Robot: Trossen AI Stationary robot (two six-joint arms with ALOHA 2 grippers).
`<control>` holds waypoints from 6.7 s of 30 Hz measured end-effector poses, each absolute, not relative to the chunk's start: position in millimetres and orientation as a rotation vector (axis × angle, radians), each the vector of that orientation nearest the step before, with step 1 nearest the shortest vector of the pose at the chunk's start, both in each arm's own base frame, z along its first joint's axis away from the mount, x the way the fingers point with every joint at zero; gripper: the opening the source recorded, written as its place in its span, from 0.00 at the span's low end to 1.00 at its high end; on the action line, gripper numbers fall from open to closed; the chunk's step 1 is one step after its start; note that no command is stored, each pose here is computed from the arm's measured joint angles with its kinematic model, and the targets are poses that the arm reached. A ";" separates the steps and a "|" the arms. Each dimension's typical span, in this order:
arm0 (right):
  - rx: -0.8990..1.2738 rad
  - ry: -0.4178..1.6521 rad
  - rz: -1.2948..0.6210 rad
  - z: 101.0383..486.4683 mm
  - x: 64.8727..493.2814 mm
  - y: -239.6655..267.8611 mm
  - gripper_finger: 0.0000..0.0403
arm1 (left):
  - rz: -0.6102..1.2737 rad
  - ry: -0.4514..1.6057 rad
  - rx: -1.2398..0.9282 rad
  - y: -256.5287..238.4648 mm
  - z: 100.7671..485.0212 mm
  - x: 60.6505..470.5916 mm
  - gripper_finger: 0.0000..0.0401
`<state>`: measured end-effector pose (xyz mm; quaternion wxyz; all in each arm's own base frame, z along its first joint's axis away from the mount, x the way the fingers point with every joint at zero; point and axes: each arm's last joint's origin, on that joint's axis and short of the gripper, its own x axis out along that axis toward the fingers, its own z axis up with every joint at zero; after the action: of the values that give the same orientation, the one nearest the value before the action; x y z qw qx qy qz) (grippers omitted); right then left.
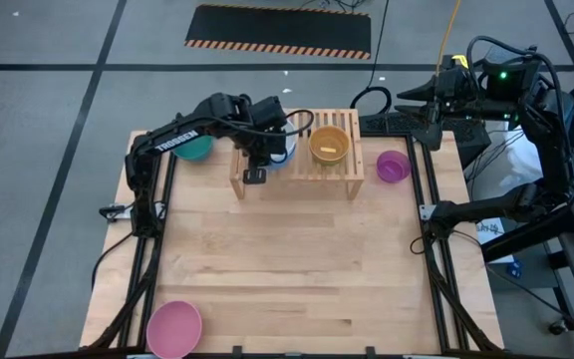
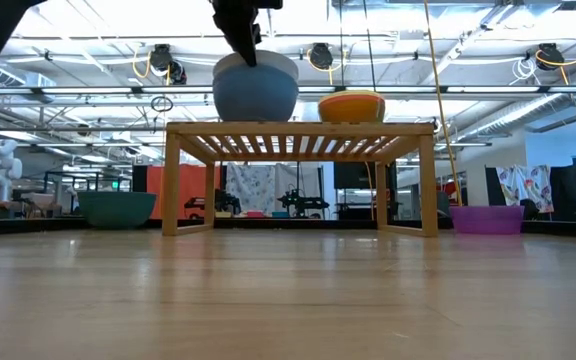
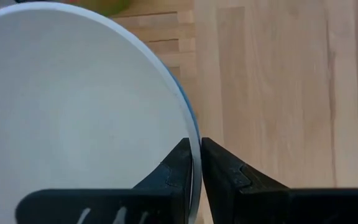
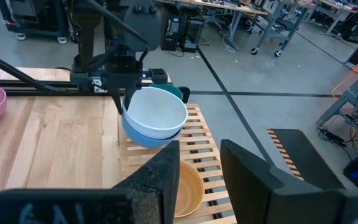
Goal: Place and stack bowls onto a shelf
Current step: Stack the white bowl on top of the blue bowl on the shelf, then stack the purple bowl on top of the yellow bowl on the shelf
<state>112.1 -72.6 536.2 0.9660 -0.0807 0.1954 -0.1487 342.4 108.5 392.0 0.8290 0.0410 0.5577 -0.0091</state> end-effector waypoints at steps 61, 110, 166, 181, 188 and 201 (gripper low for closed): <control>-0.184 0.395 -0.297 536.6 112.2 -72.6 0.28 | 0.070 1.193 -0.105 123.5 378.9 350.7 0.09; -0.002 0.796 -0.441 502.2 93.6 -66.5 0.28 | 0.067 0.914 0.067 68.6 468.6 271.1 0.09; 0.920 0.902 -0.990 275.8 132.0 -172.0 0.28 | 0.039 0.785 -0.029 21.5 511.2 178.0 0.09; 1.200 0.924 -1.150 236.3 115.4 -219.6 0.28 | 0.030 0.786 -0.006 21.5 511.2 178.0 0.09; 1.323 0.881 -1.248 217.5 114.5 -237.3 0.28 | 0.021 0.786 0.014 21.5 511.2 178.0 0.09; 1.415 0.820 -1.355 197.7 116.4 -253.9 0.28 | 0.008 0.787 0.046 21.5 511.1 178.0 0.09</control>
<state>116.4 -253.9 197.7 0.4870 0.5820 0.3373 -0.5571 178.0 21.5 511.1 0.9233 0.0224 0.3834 0.0037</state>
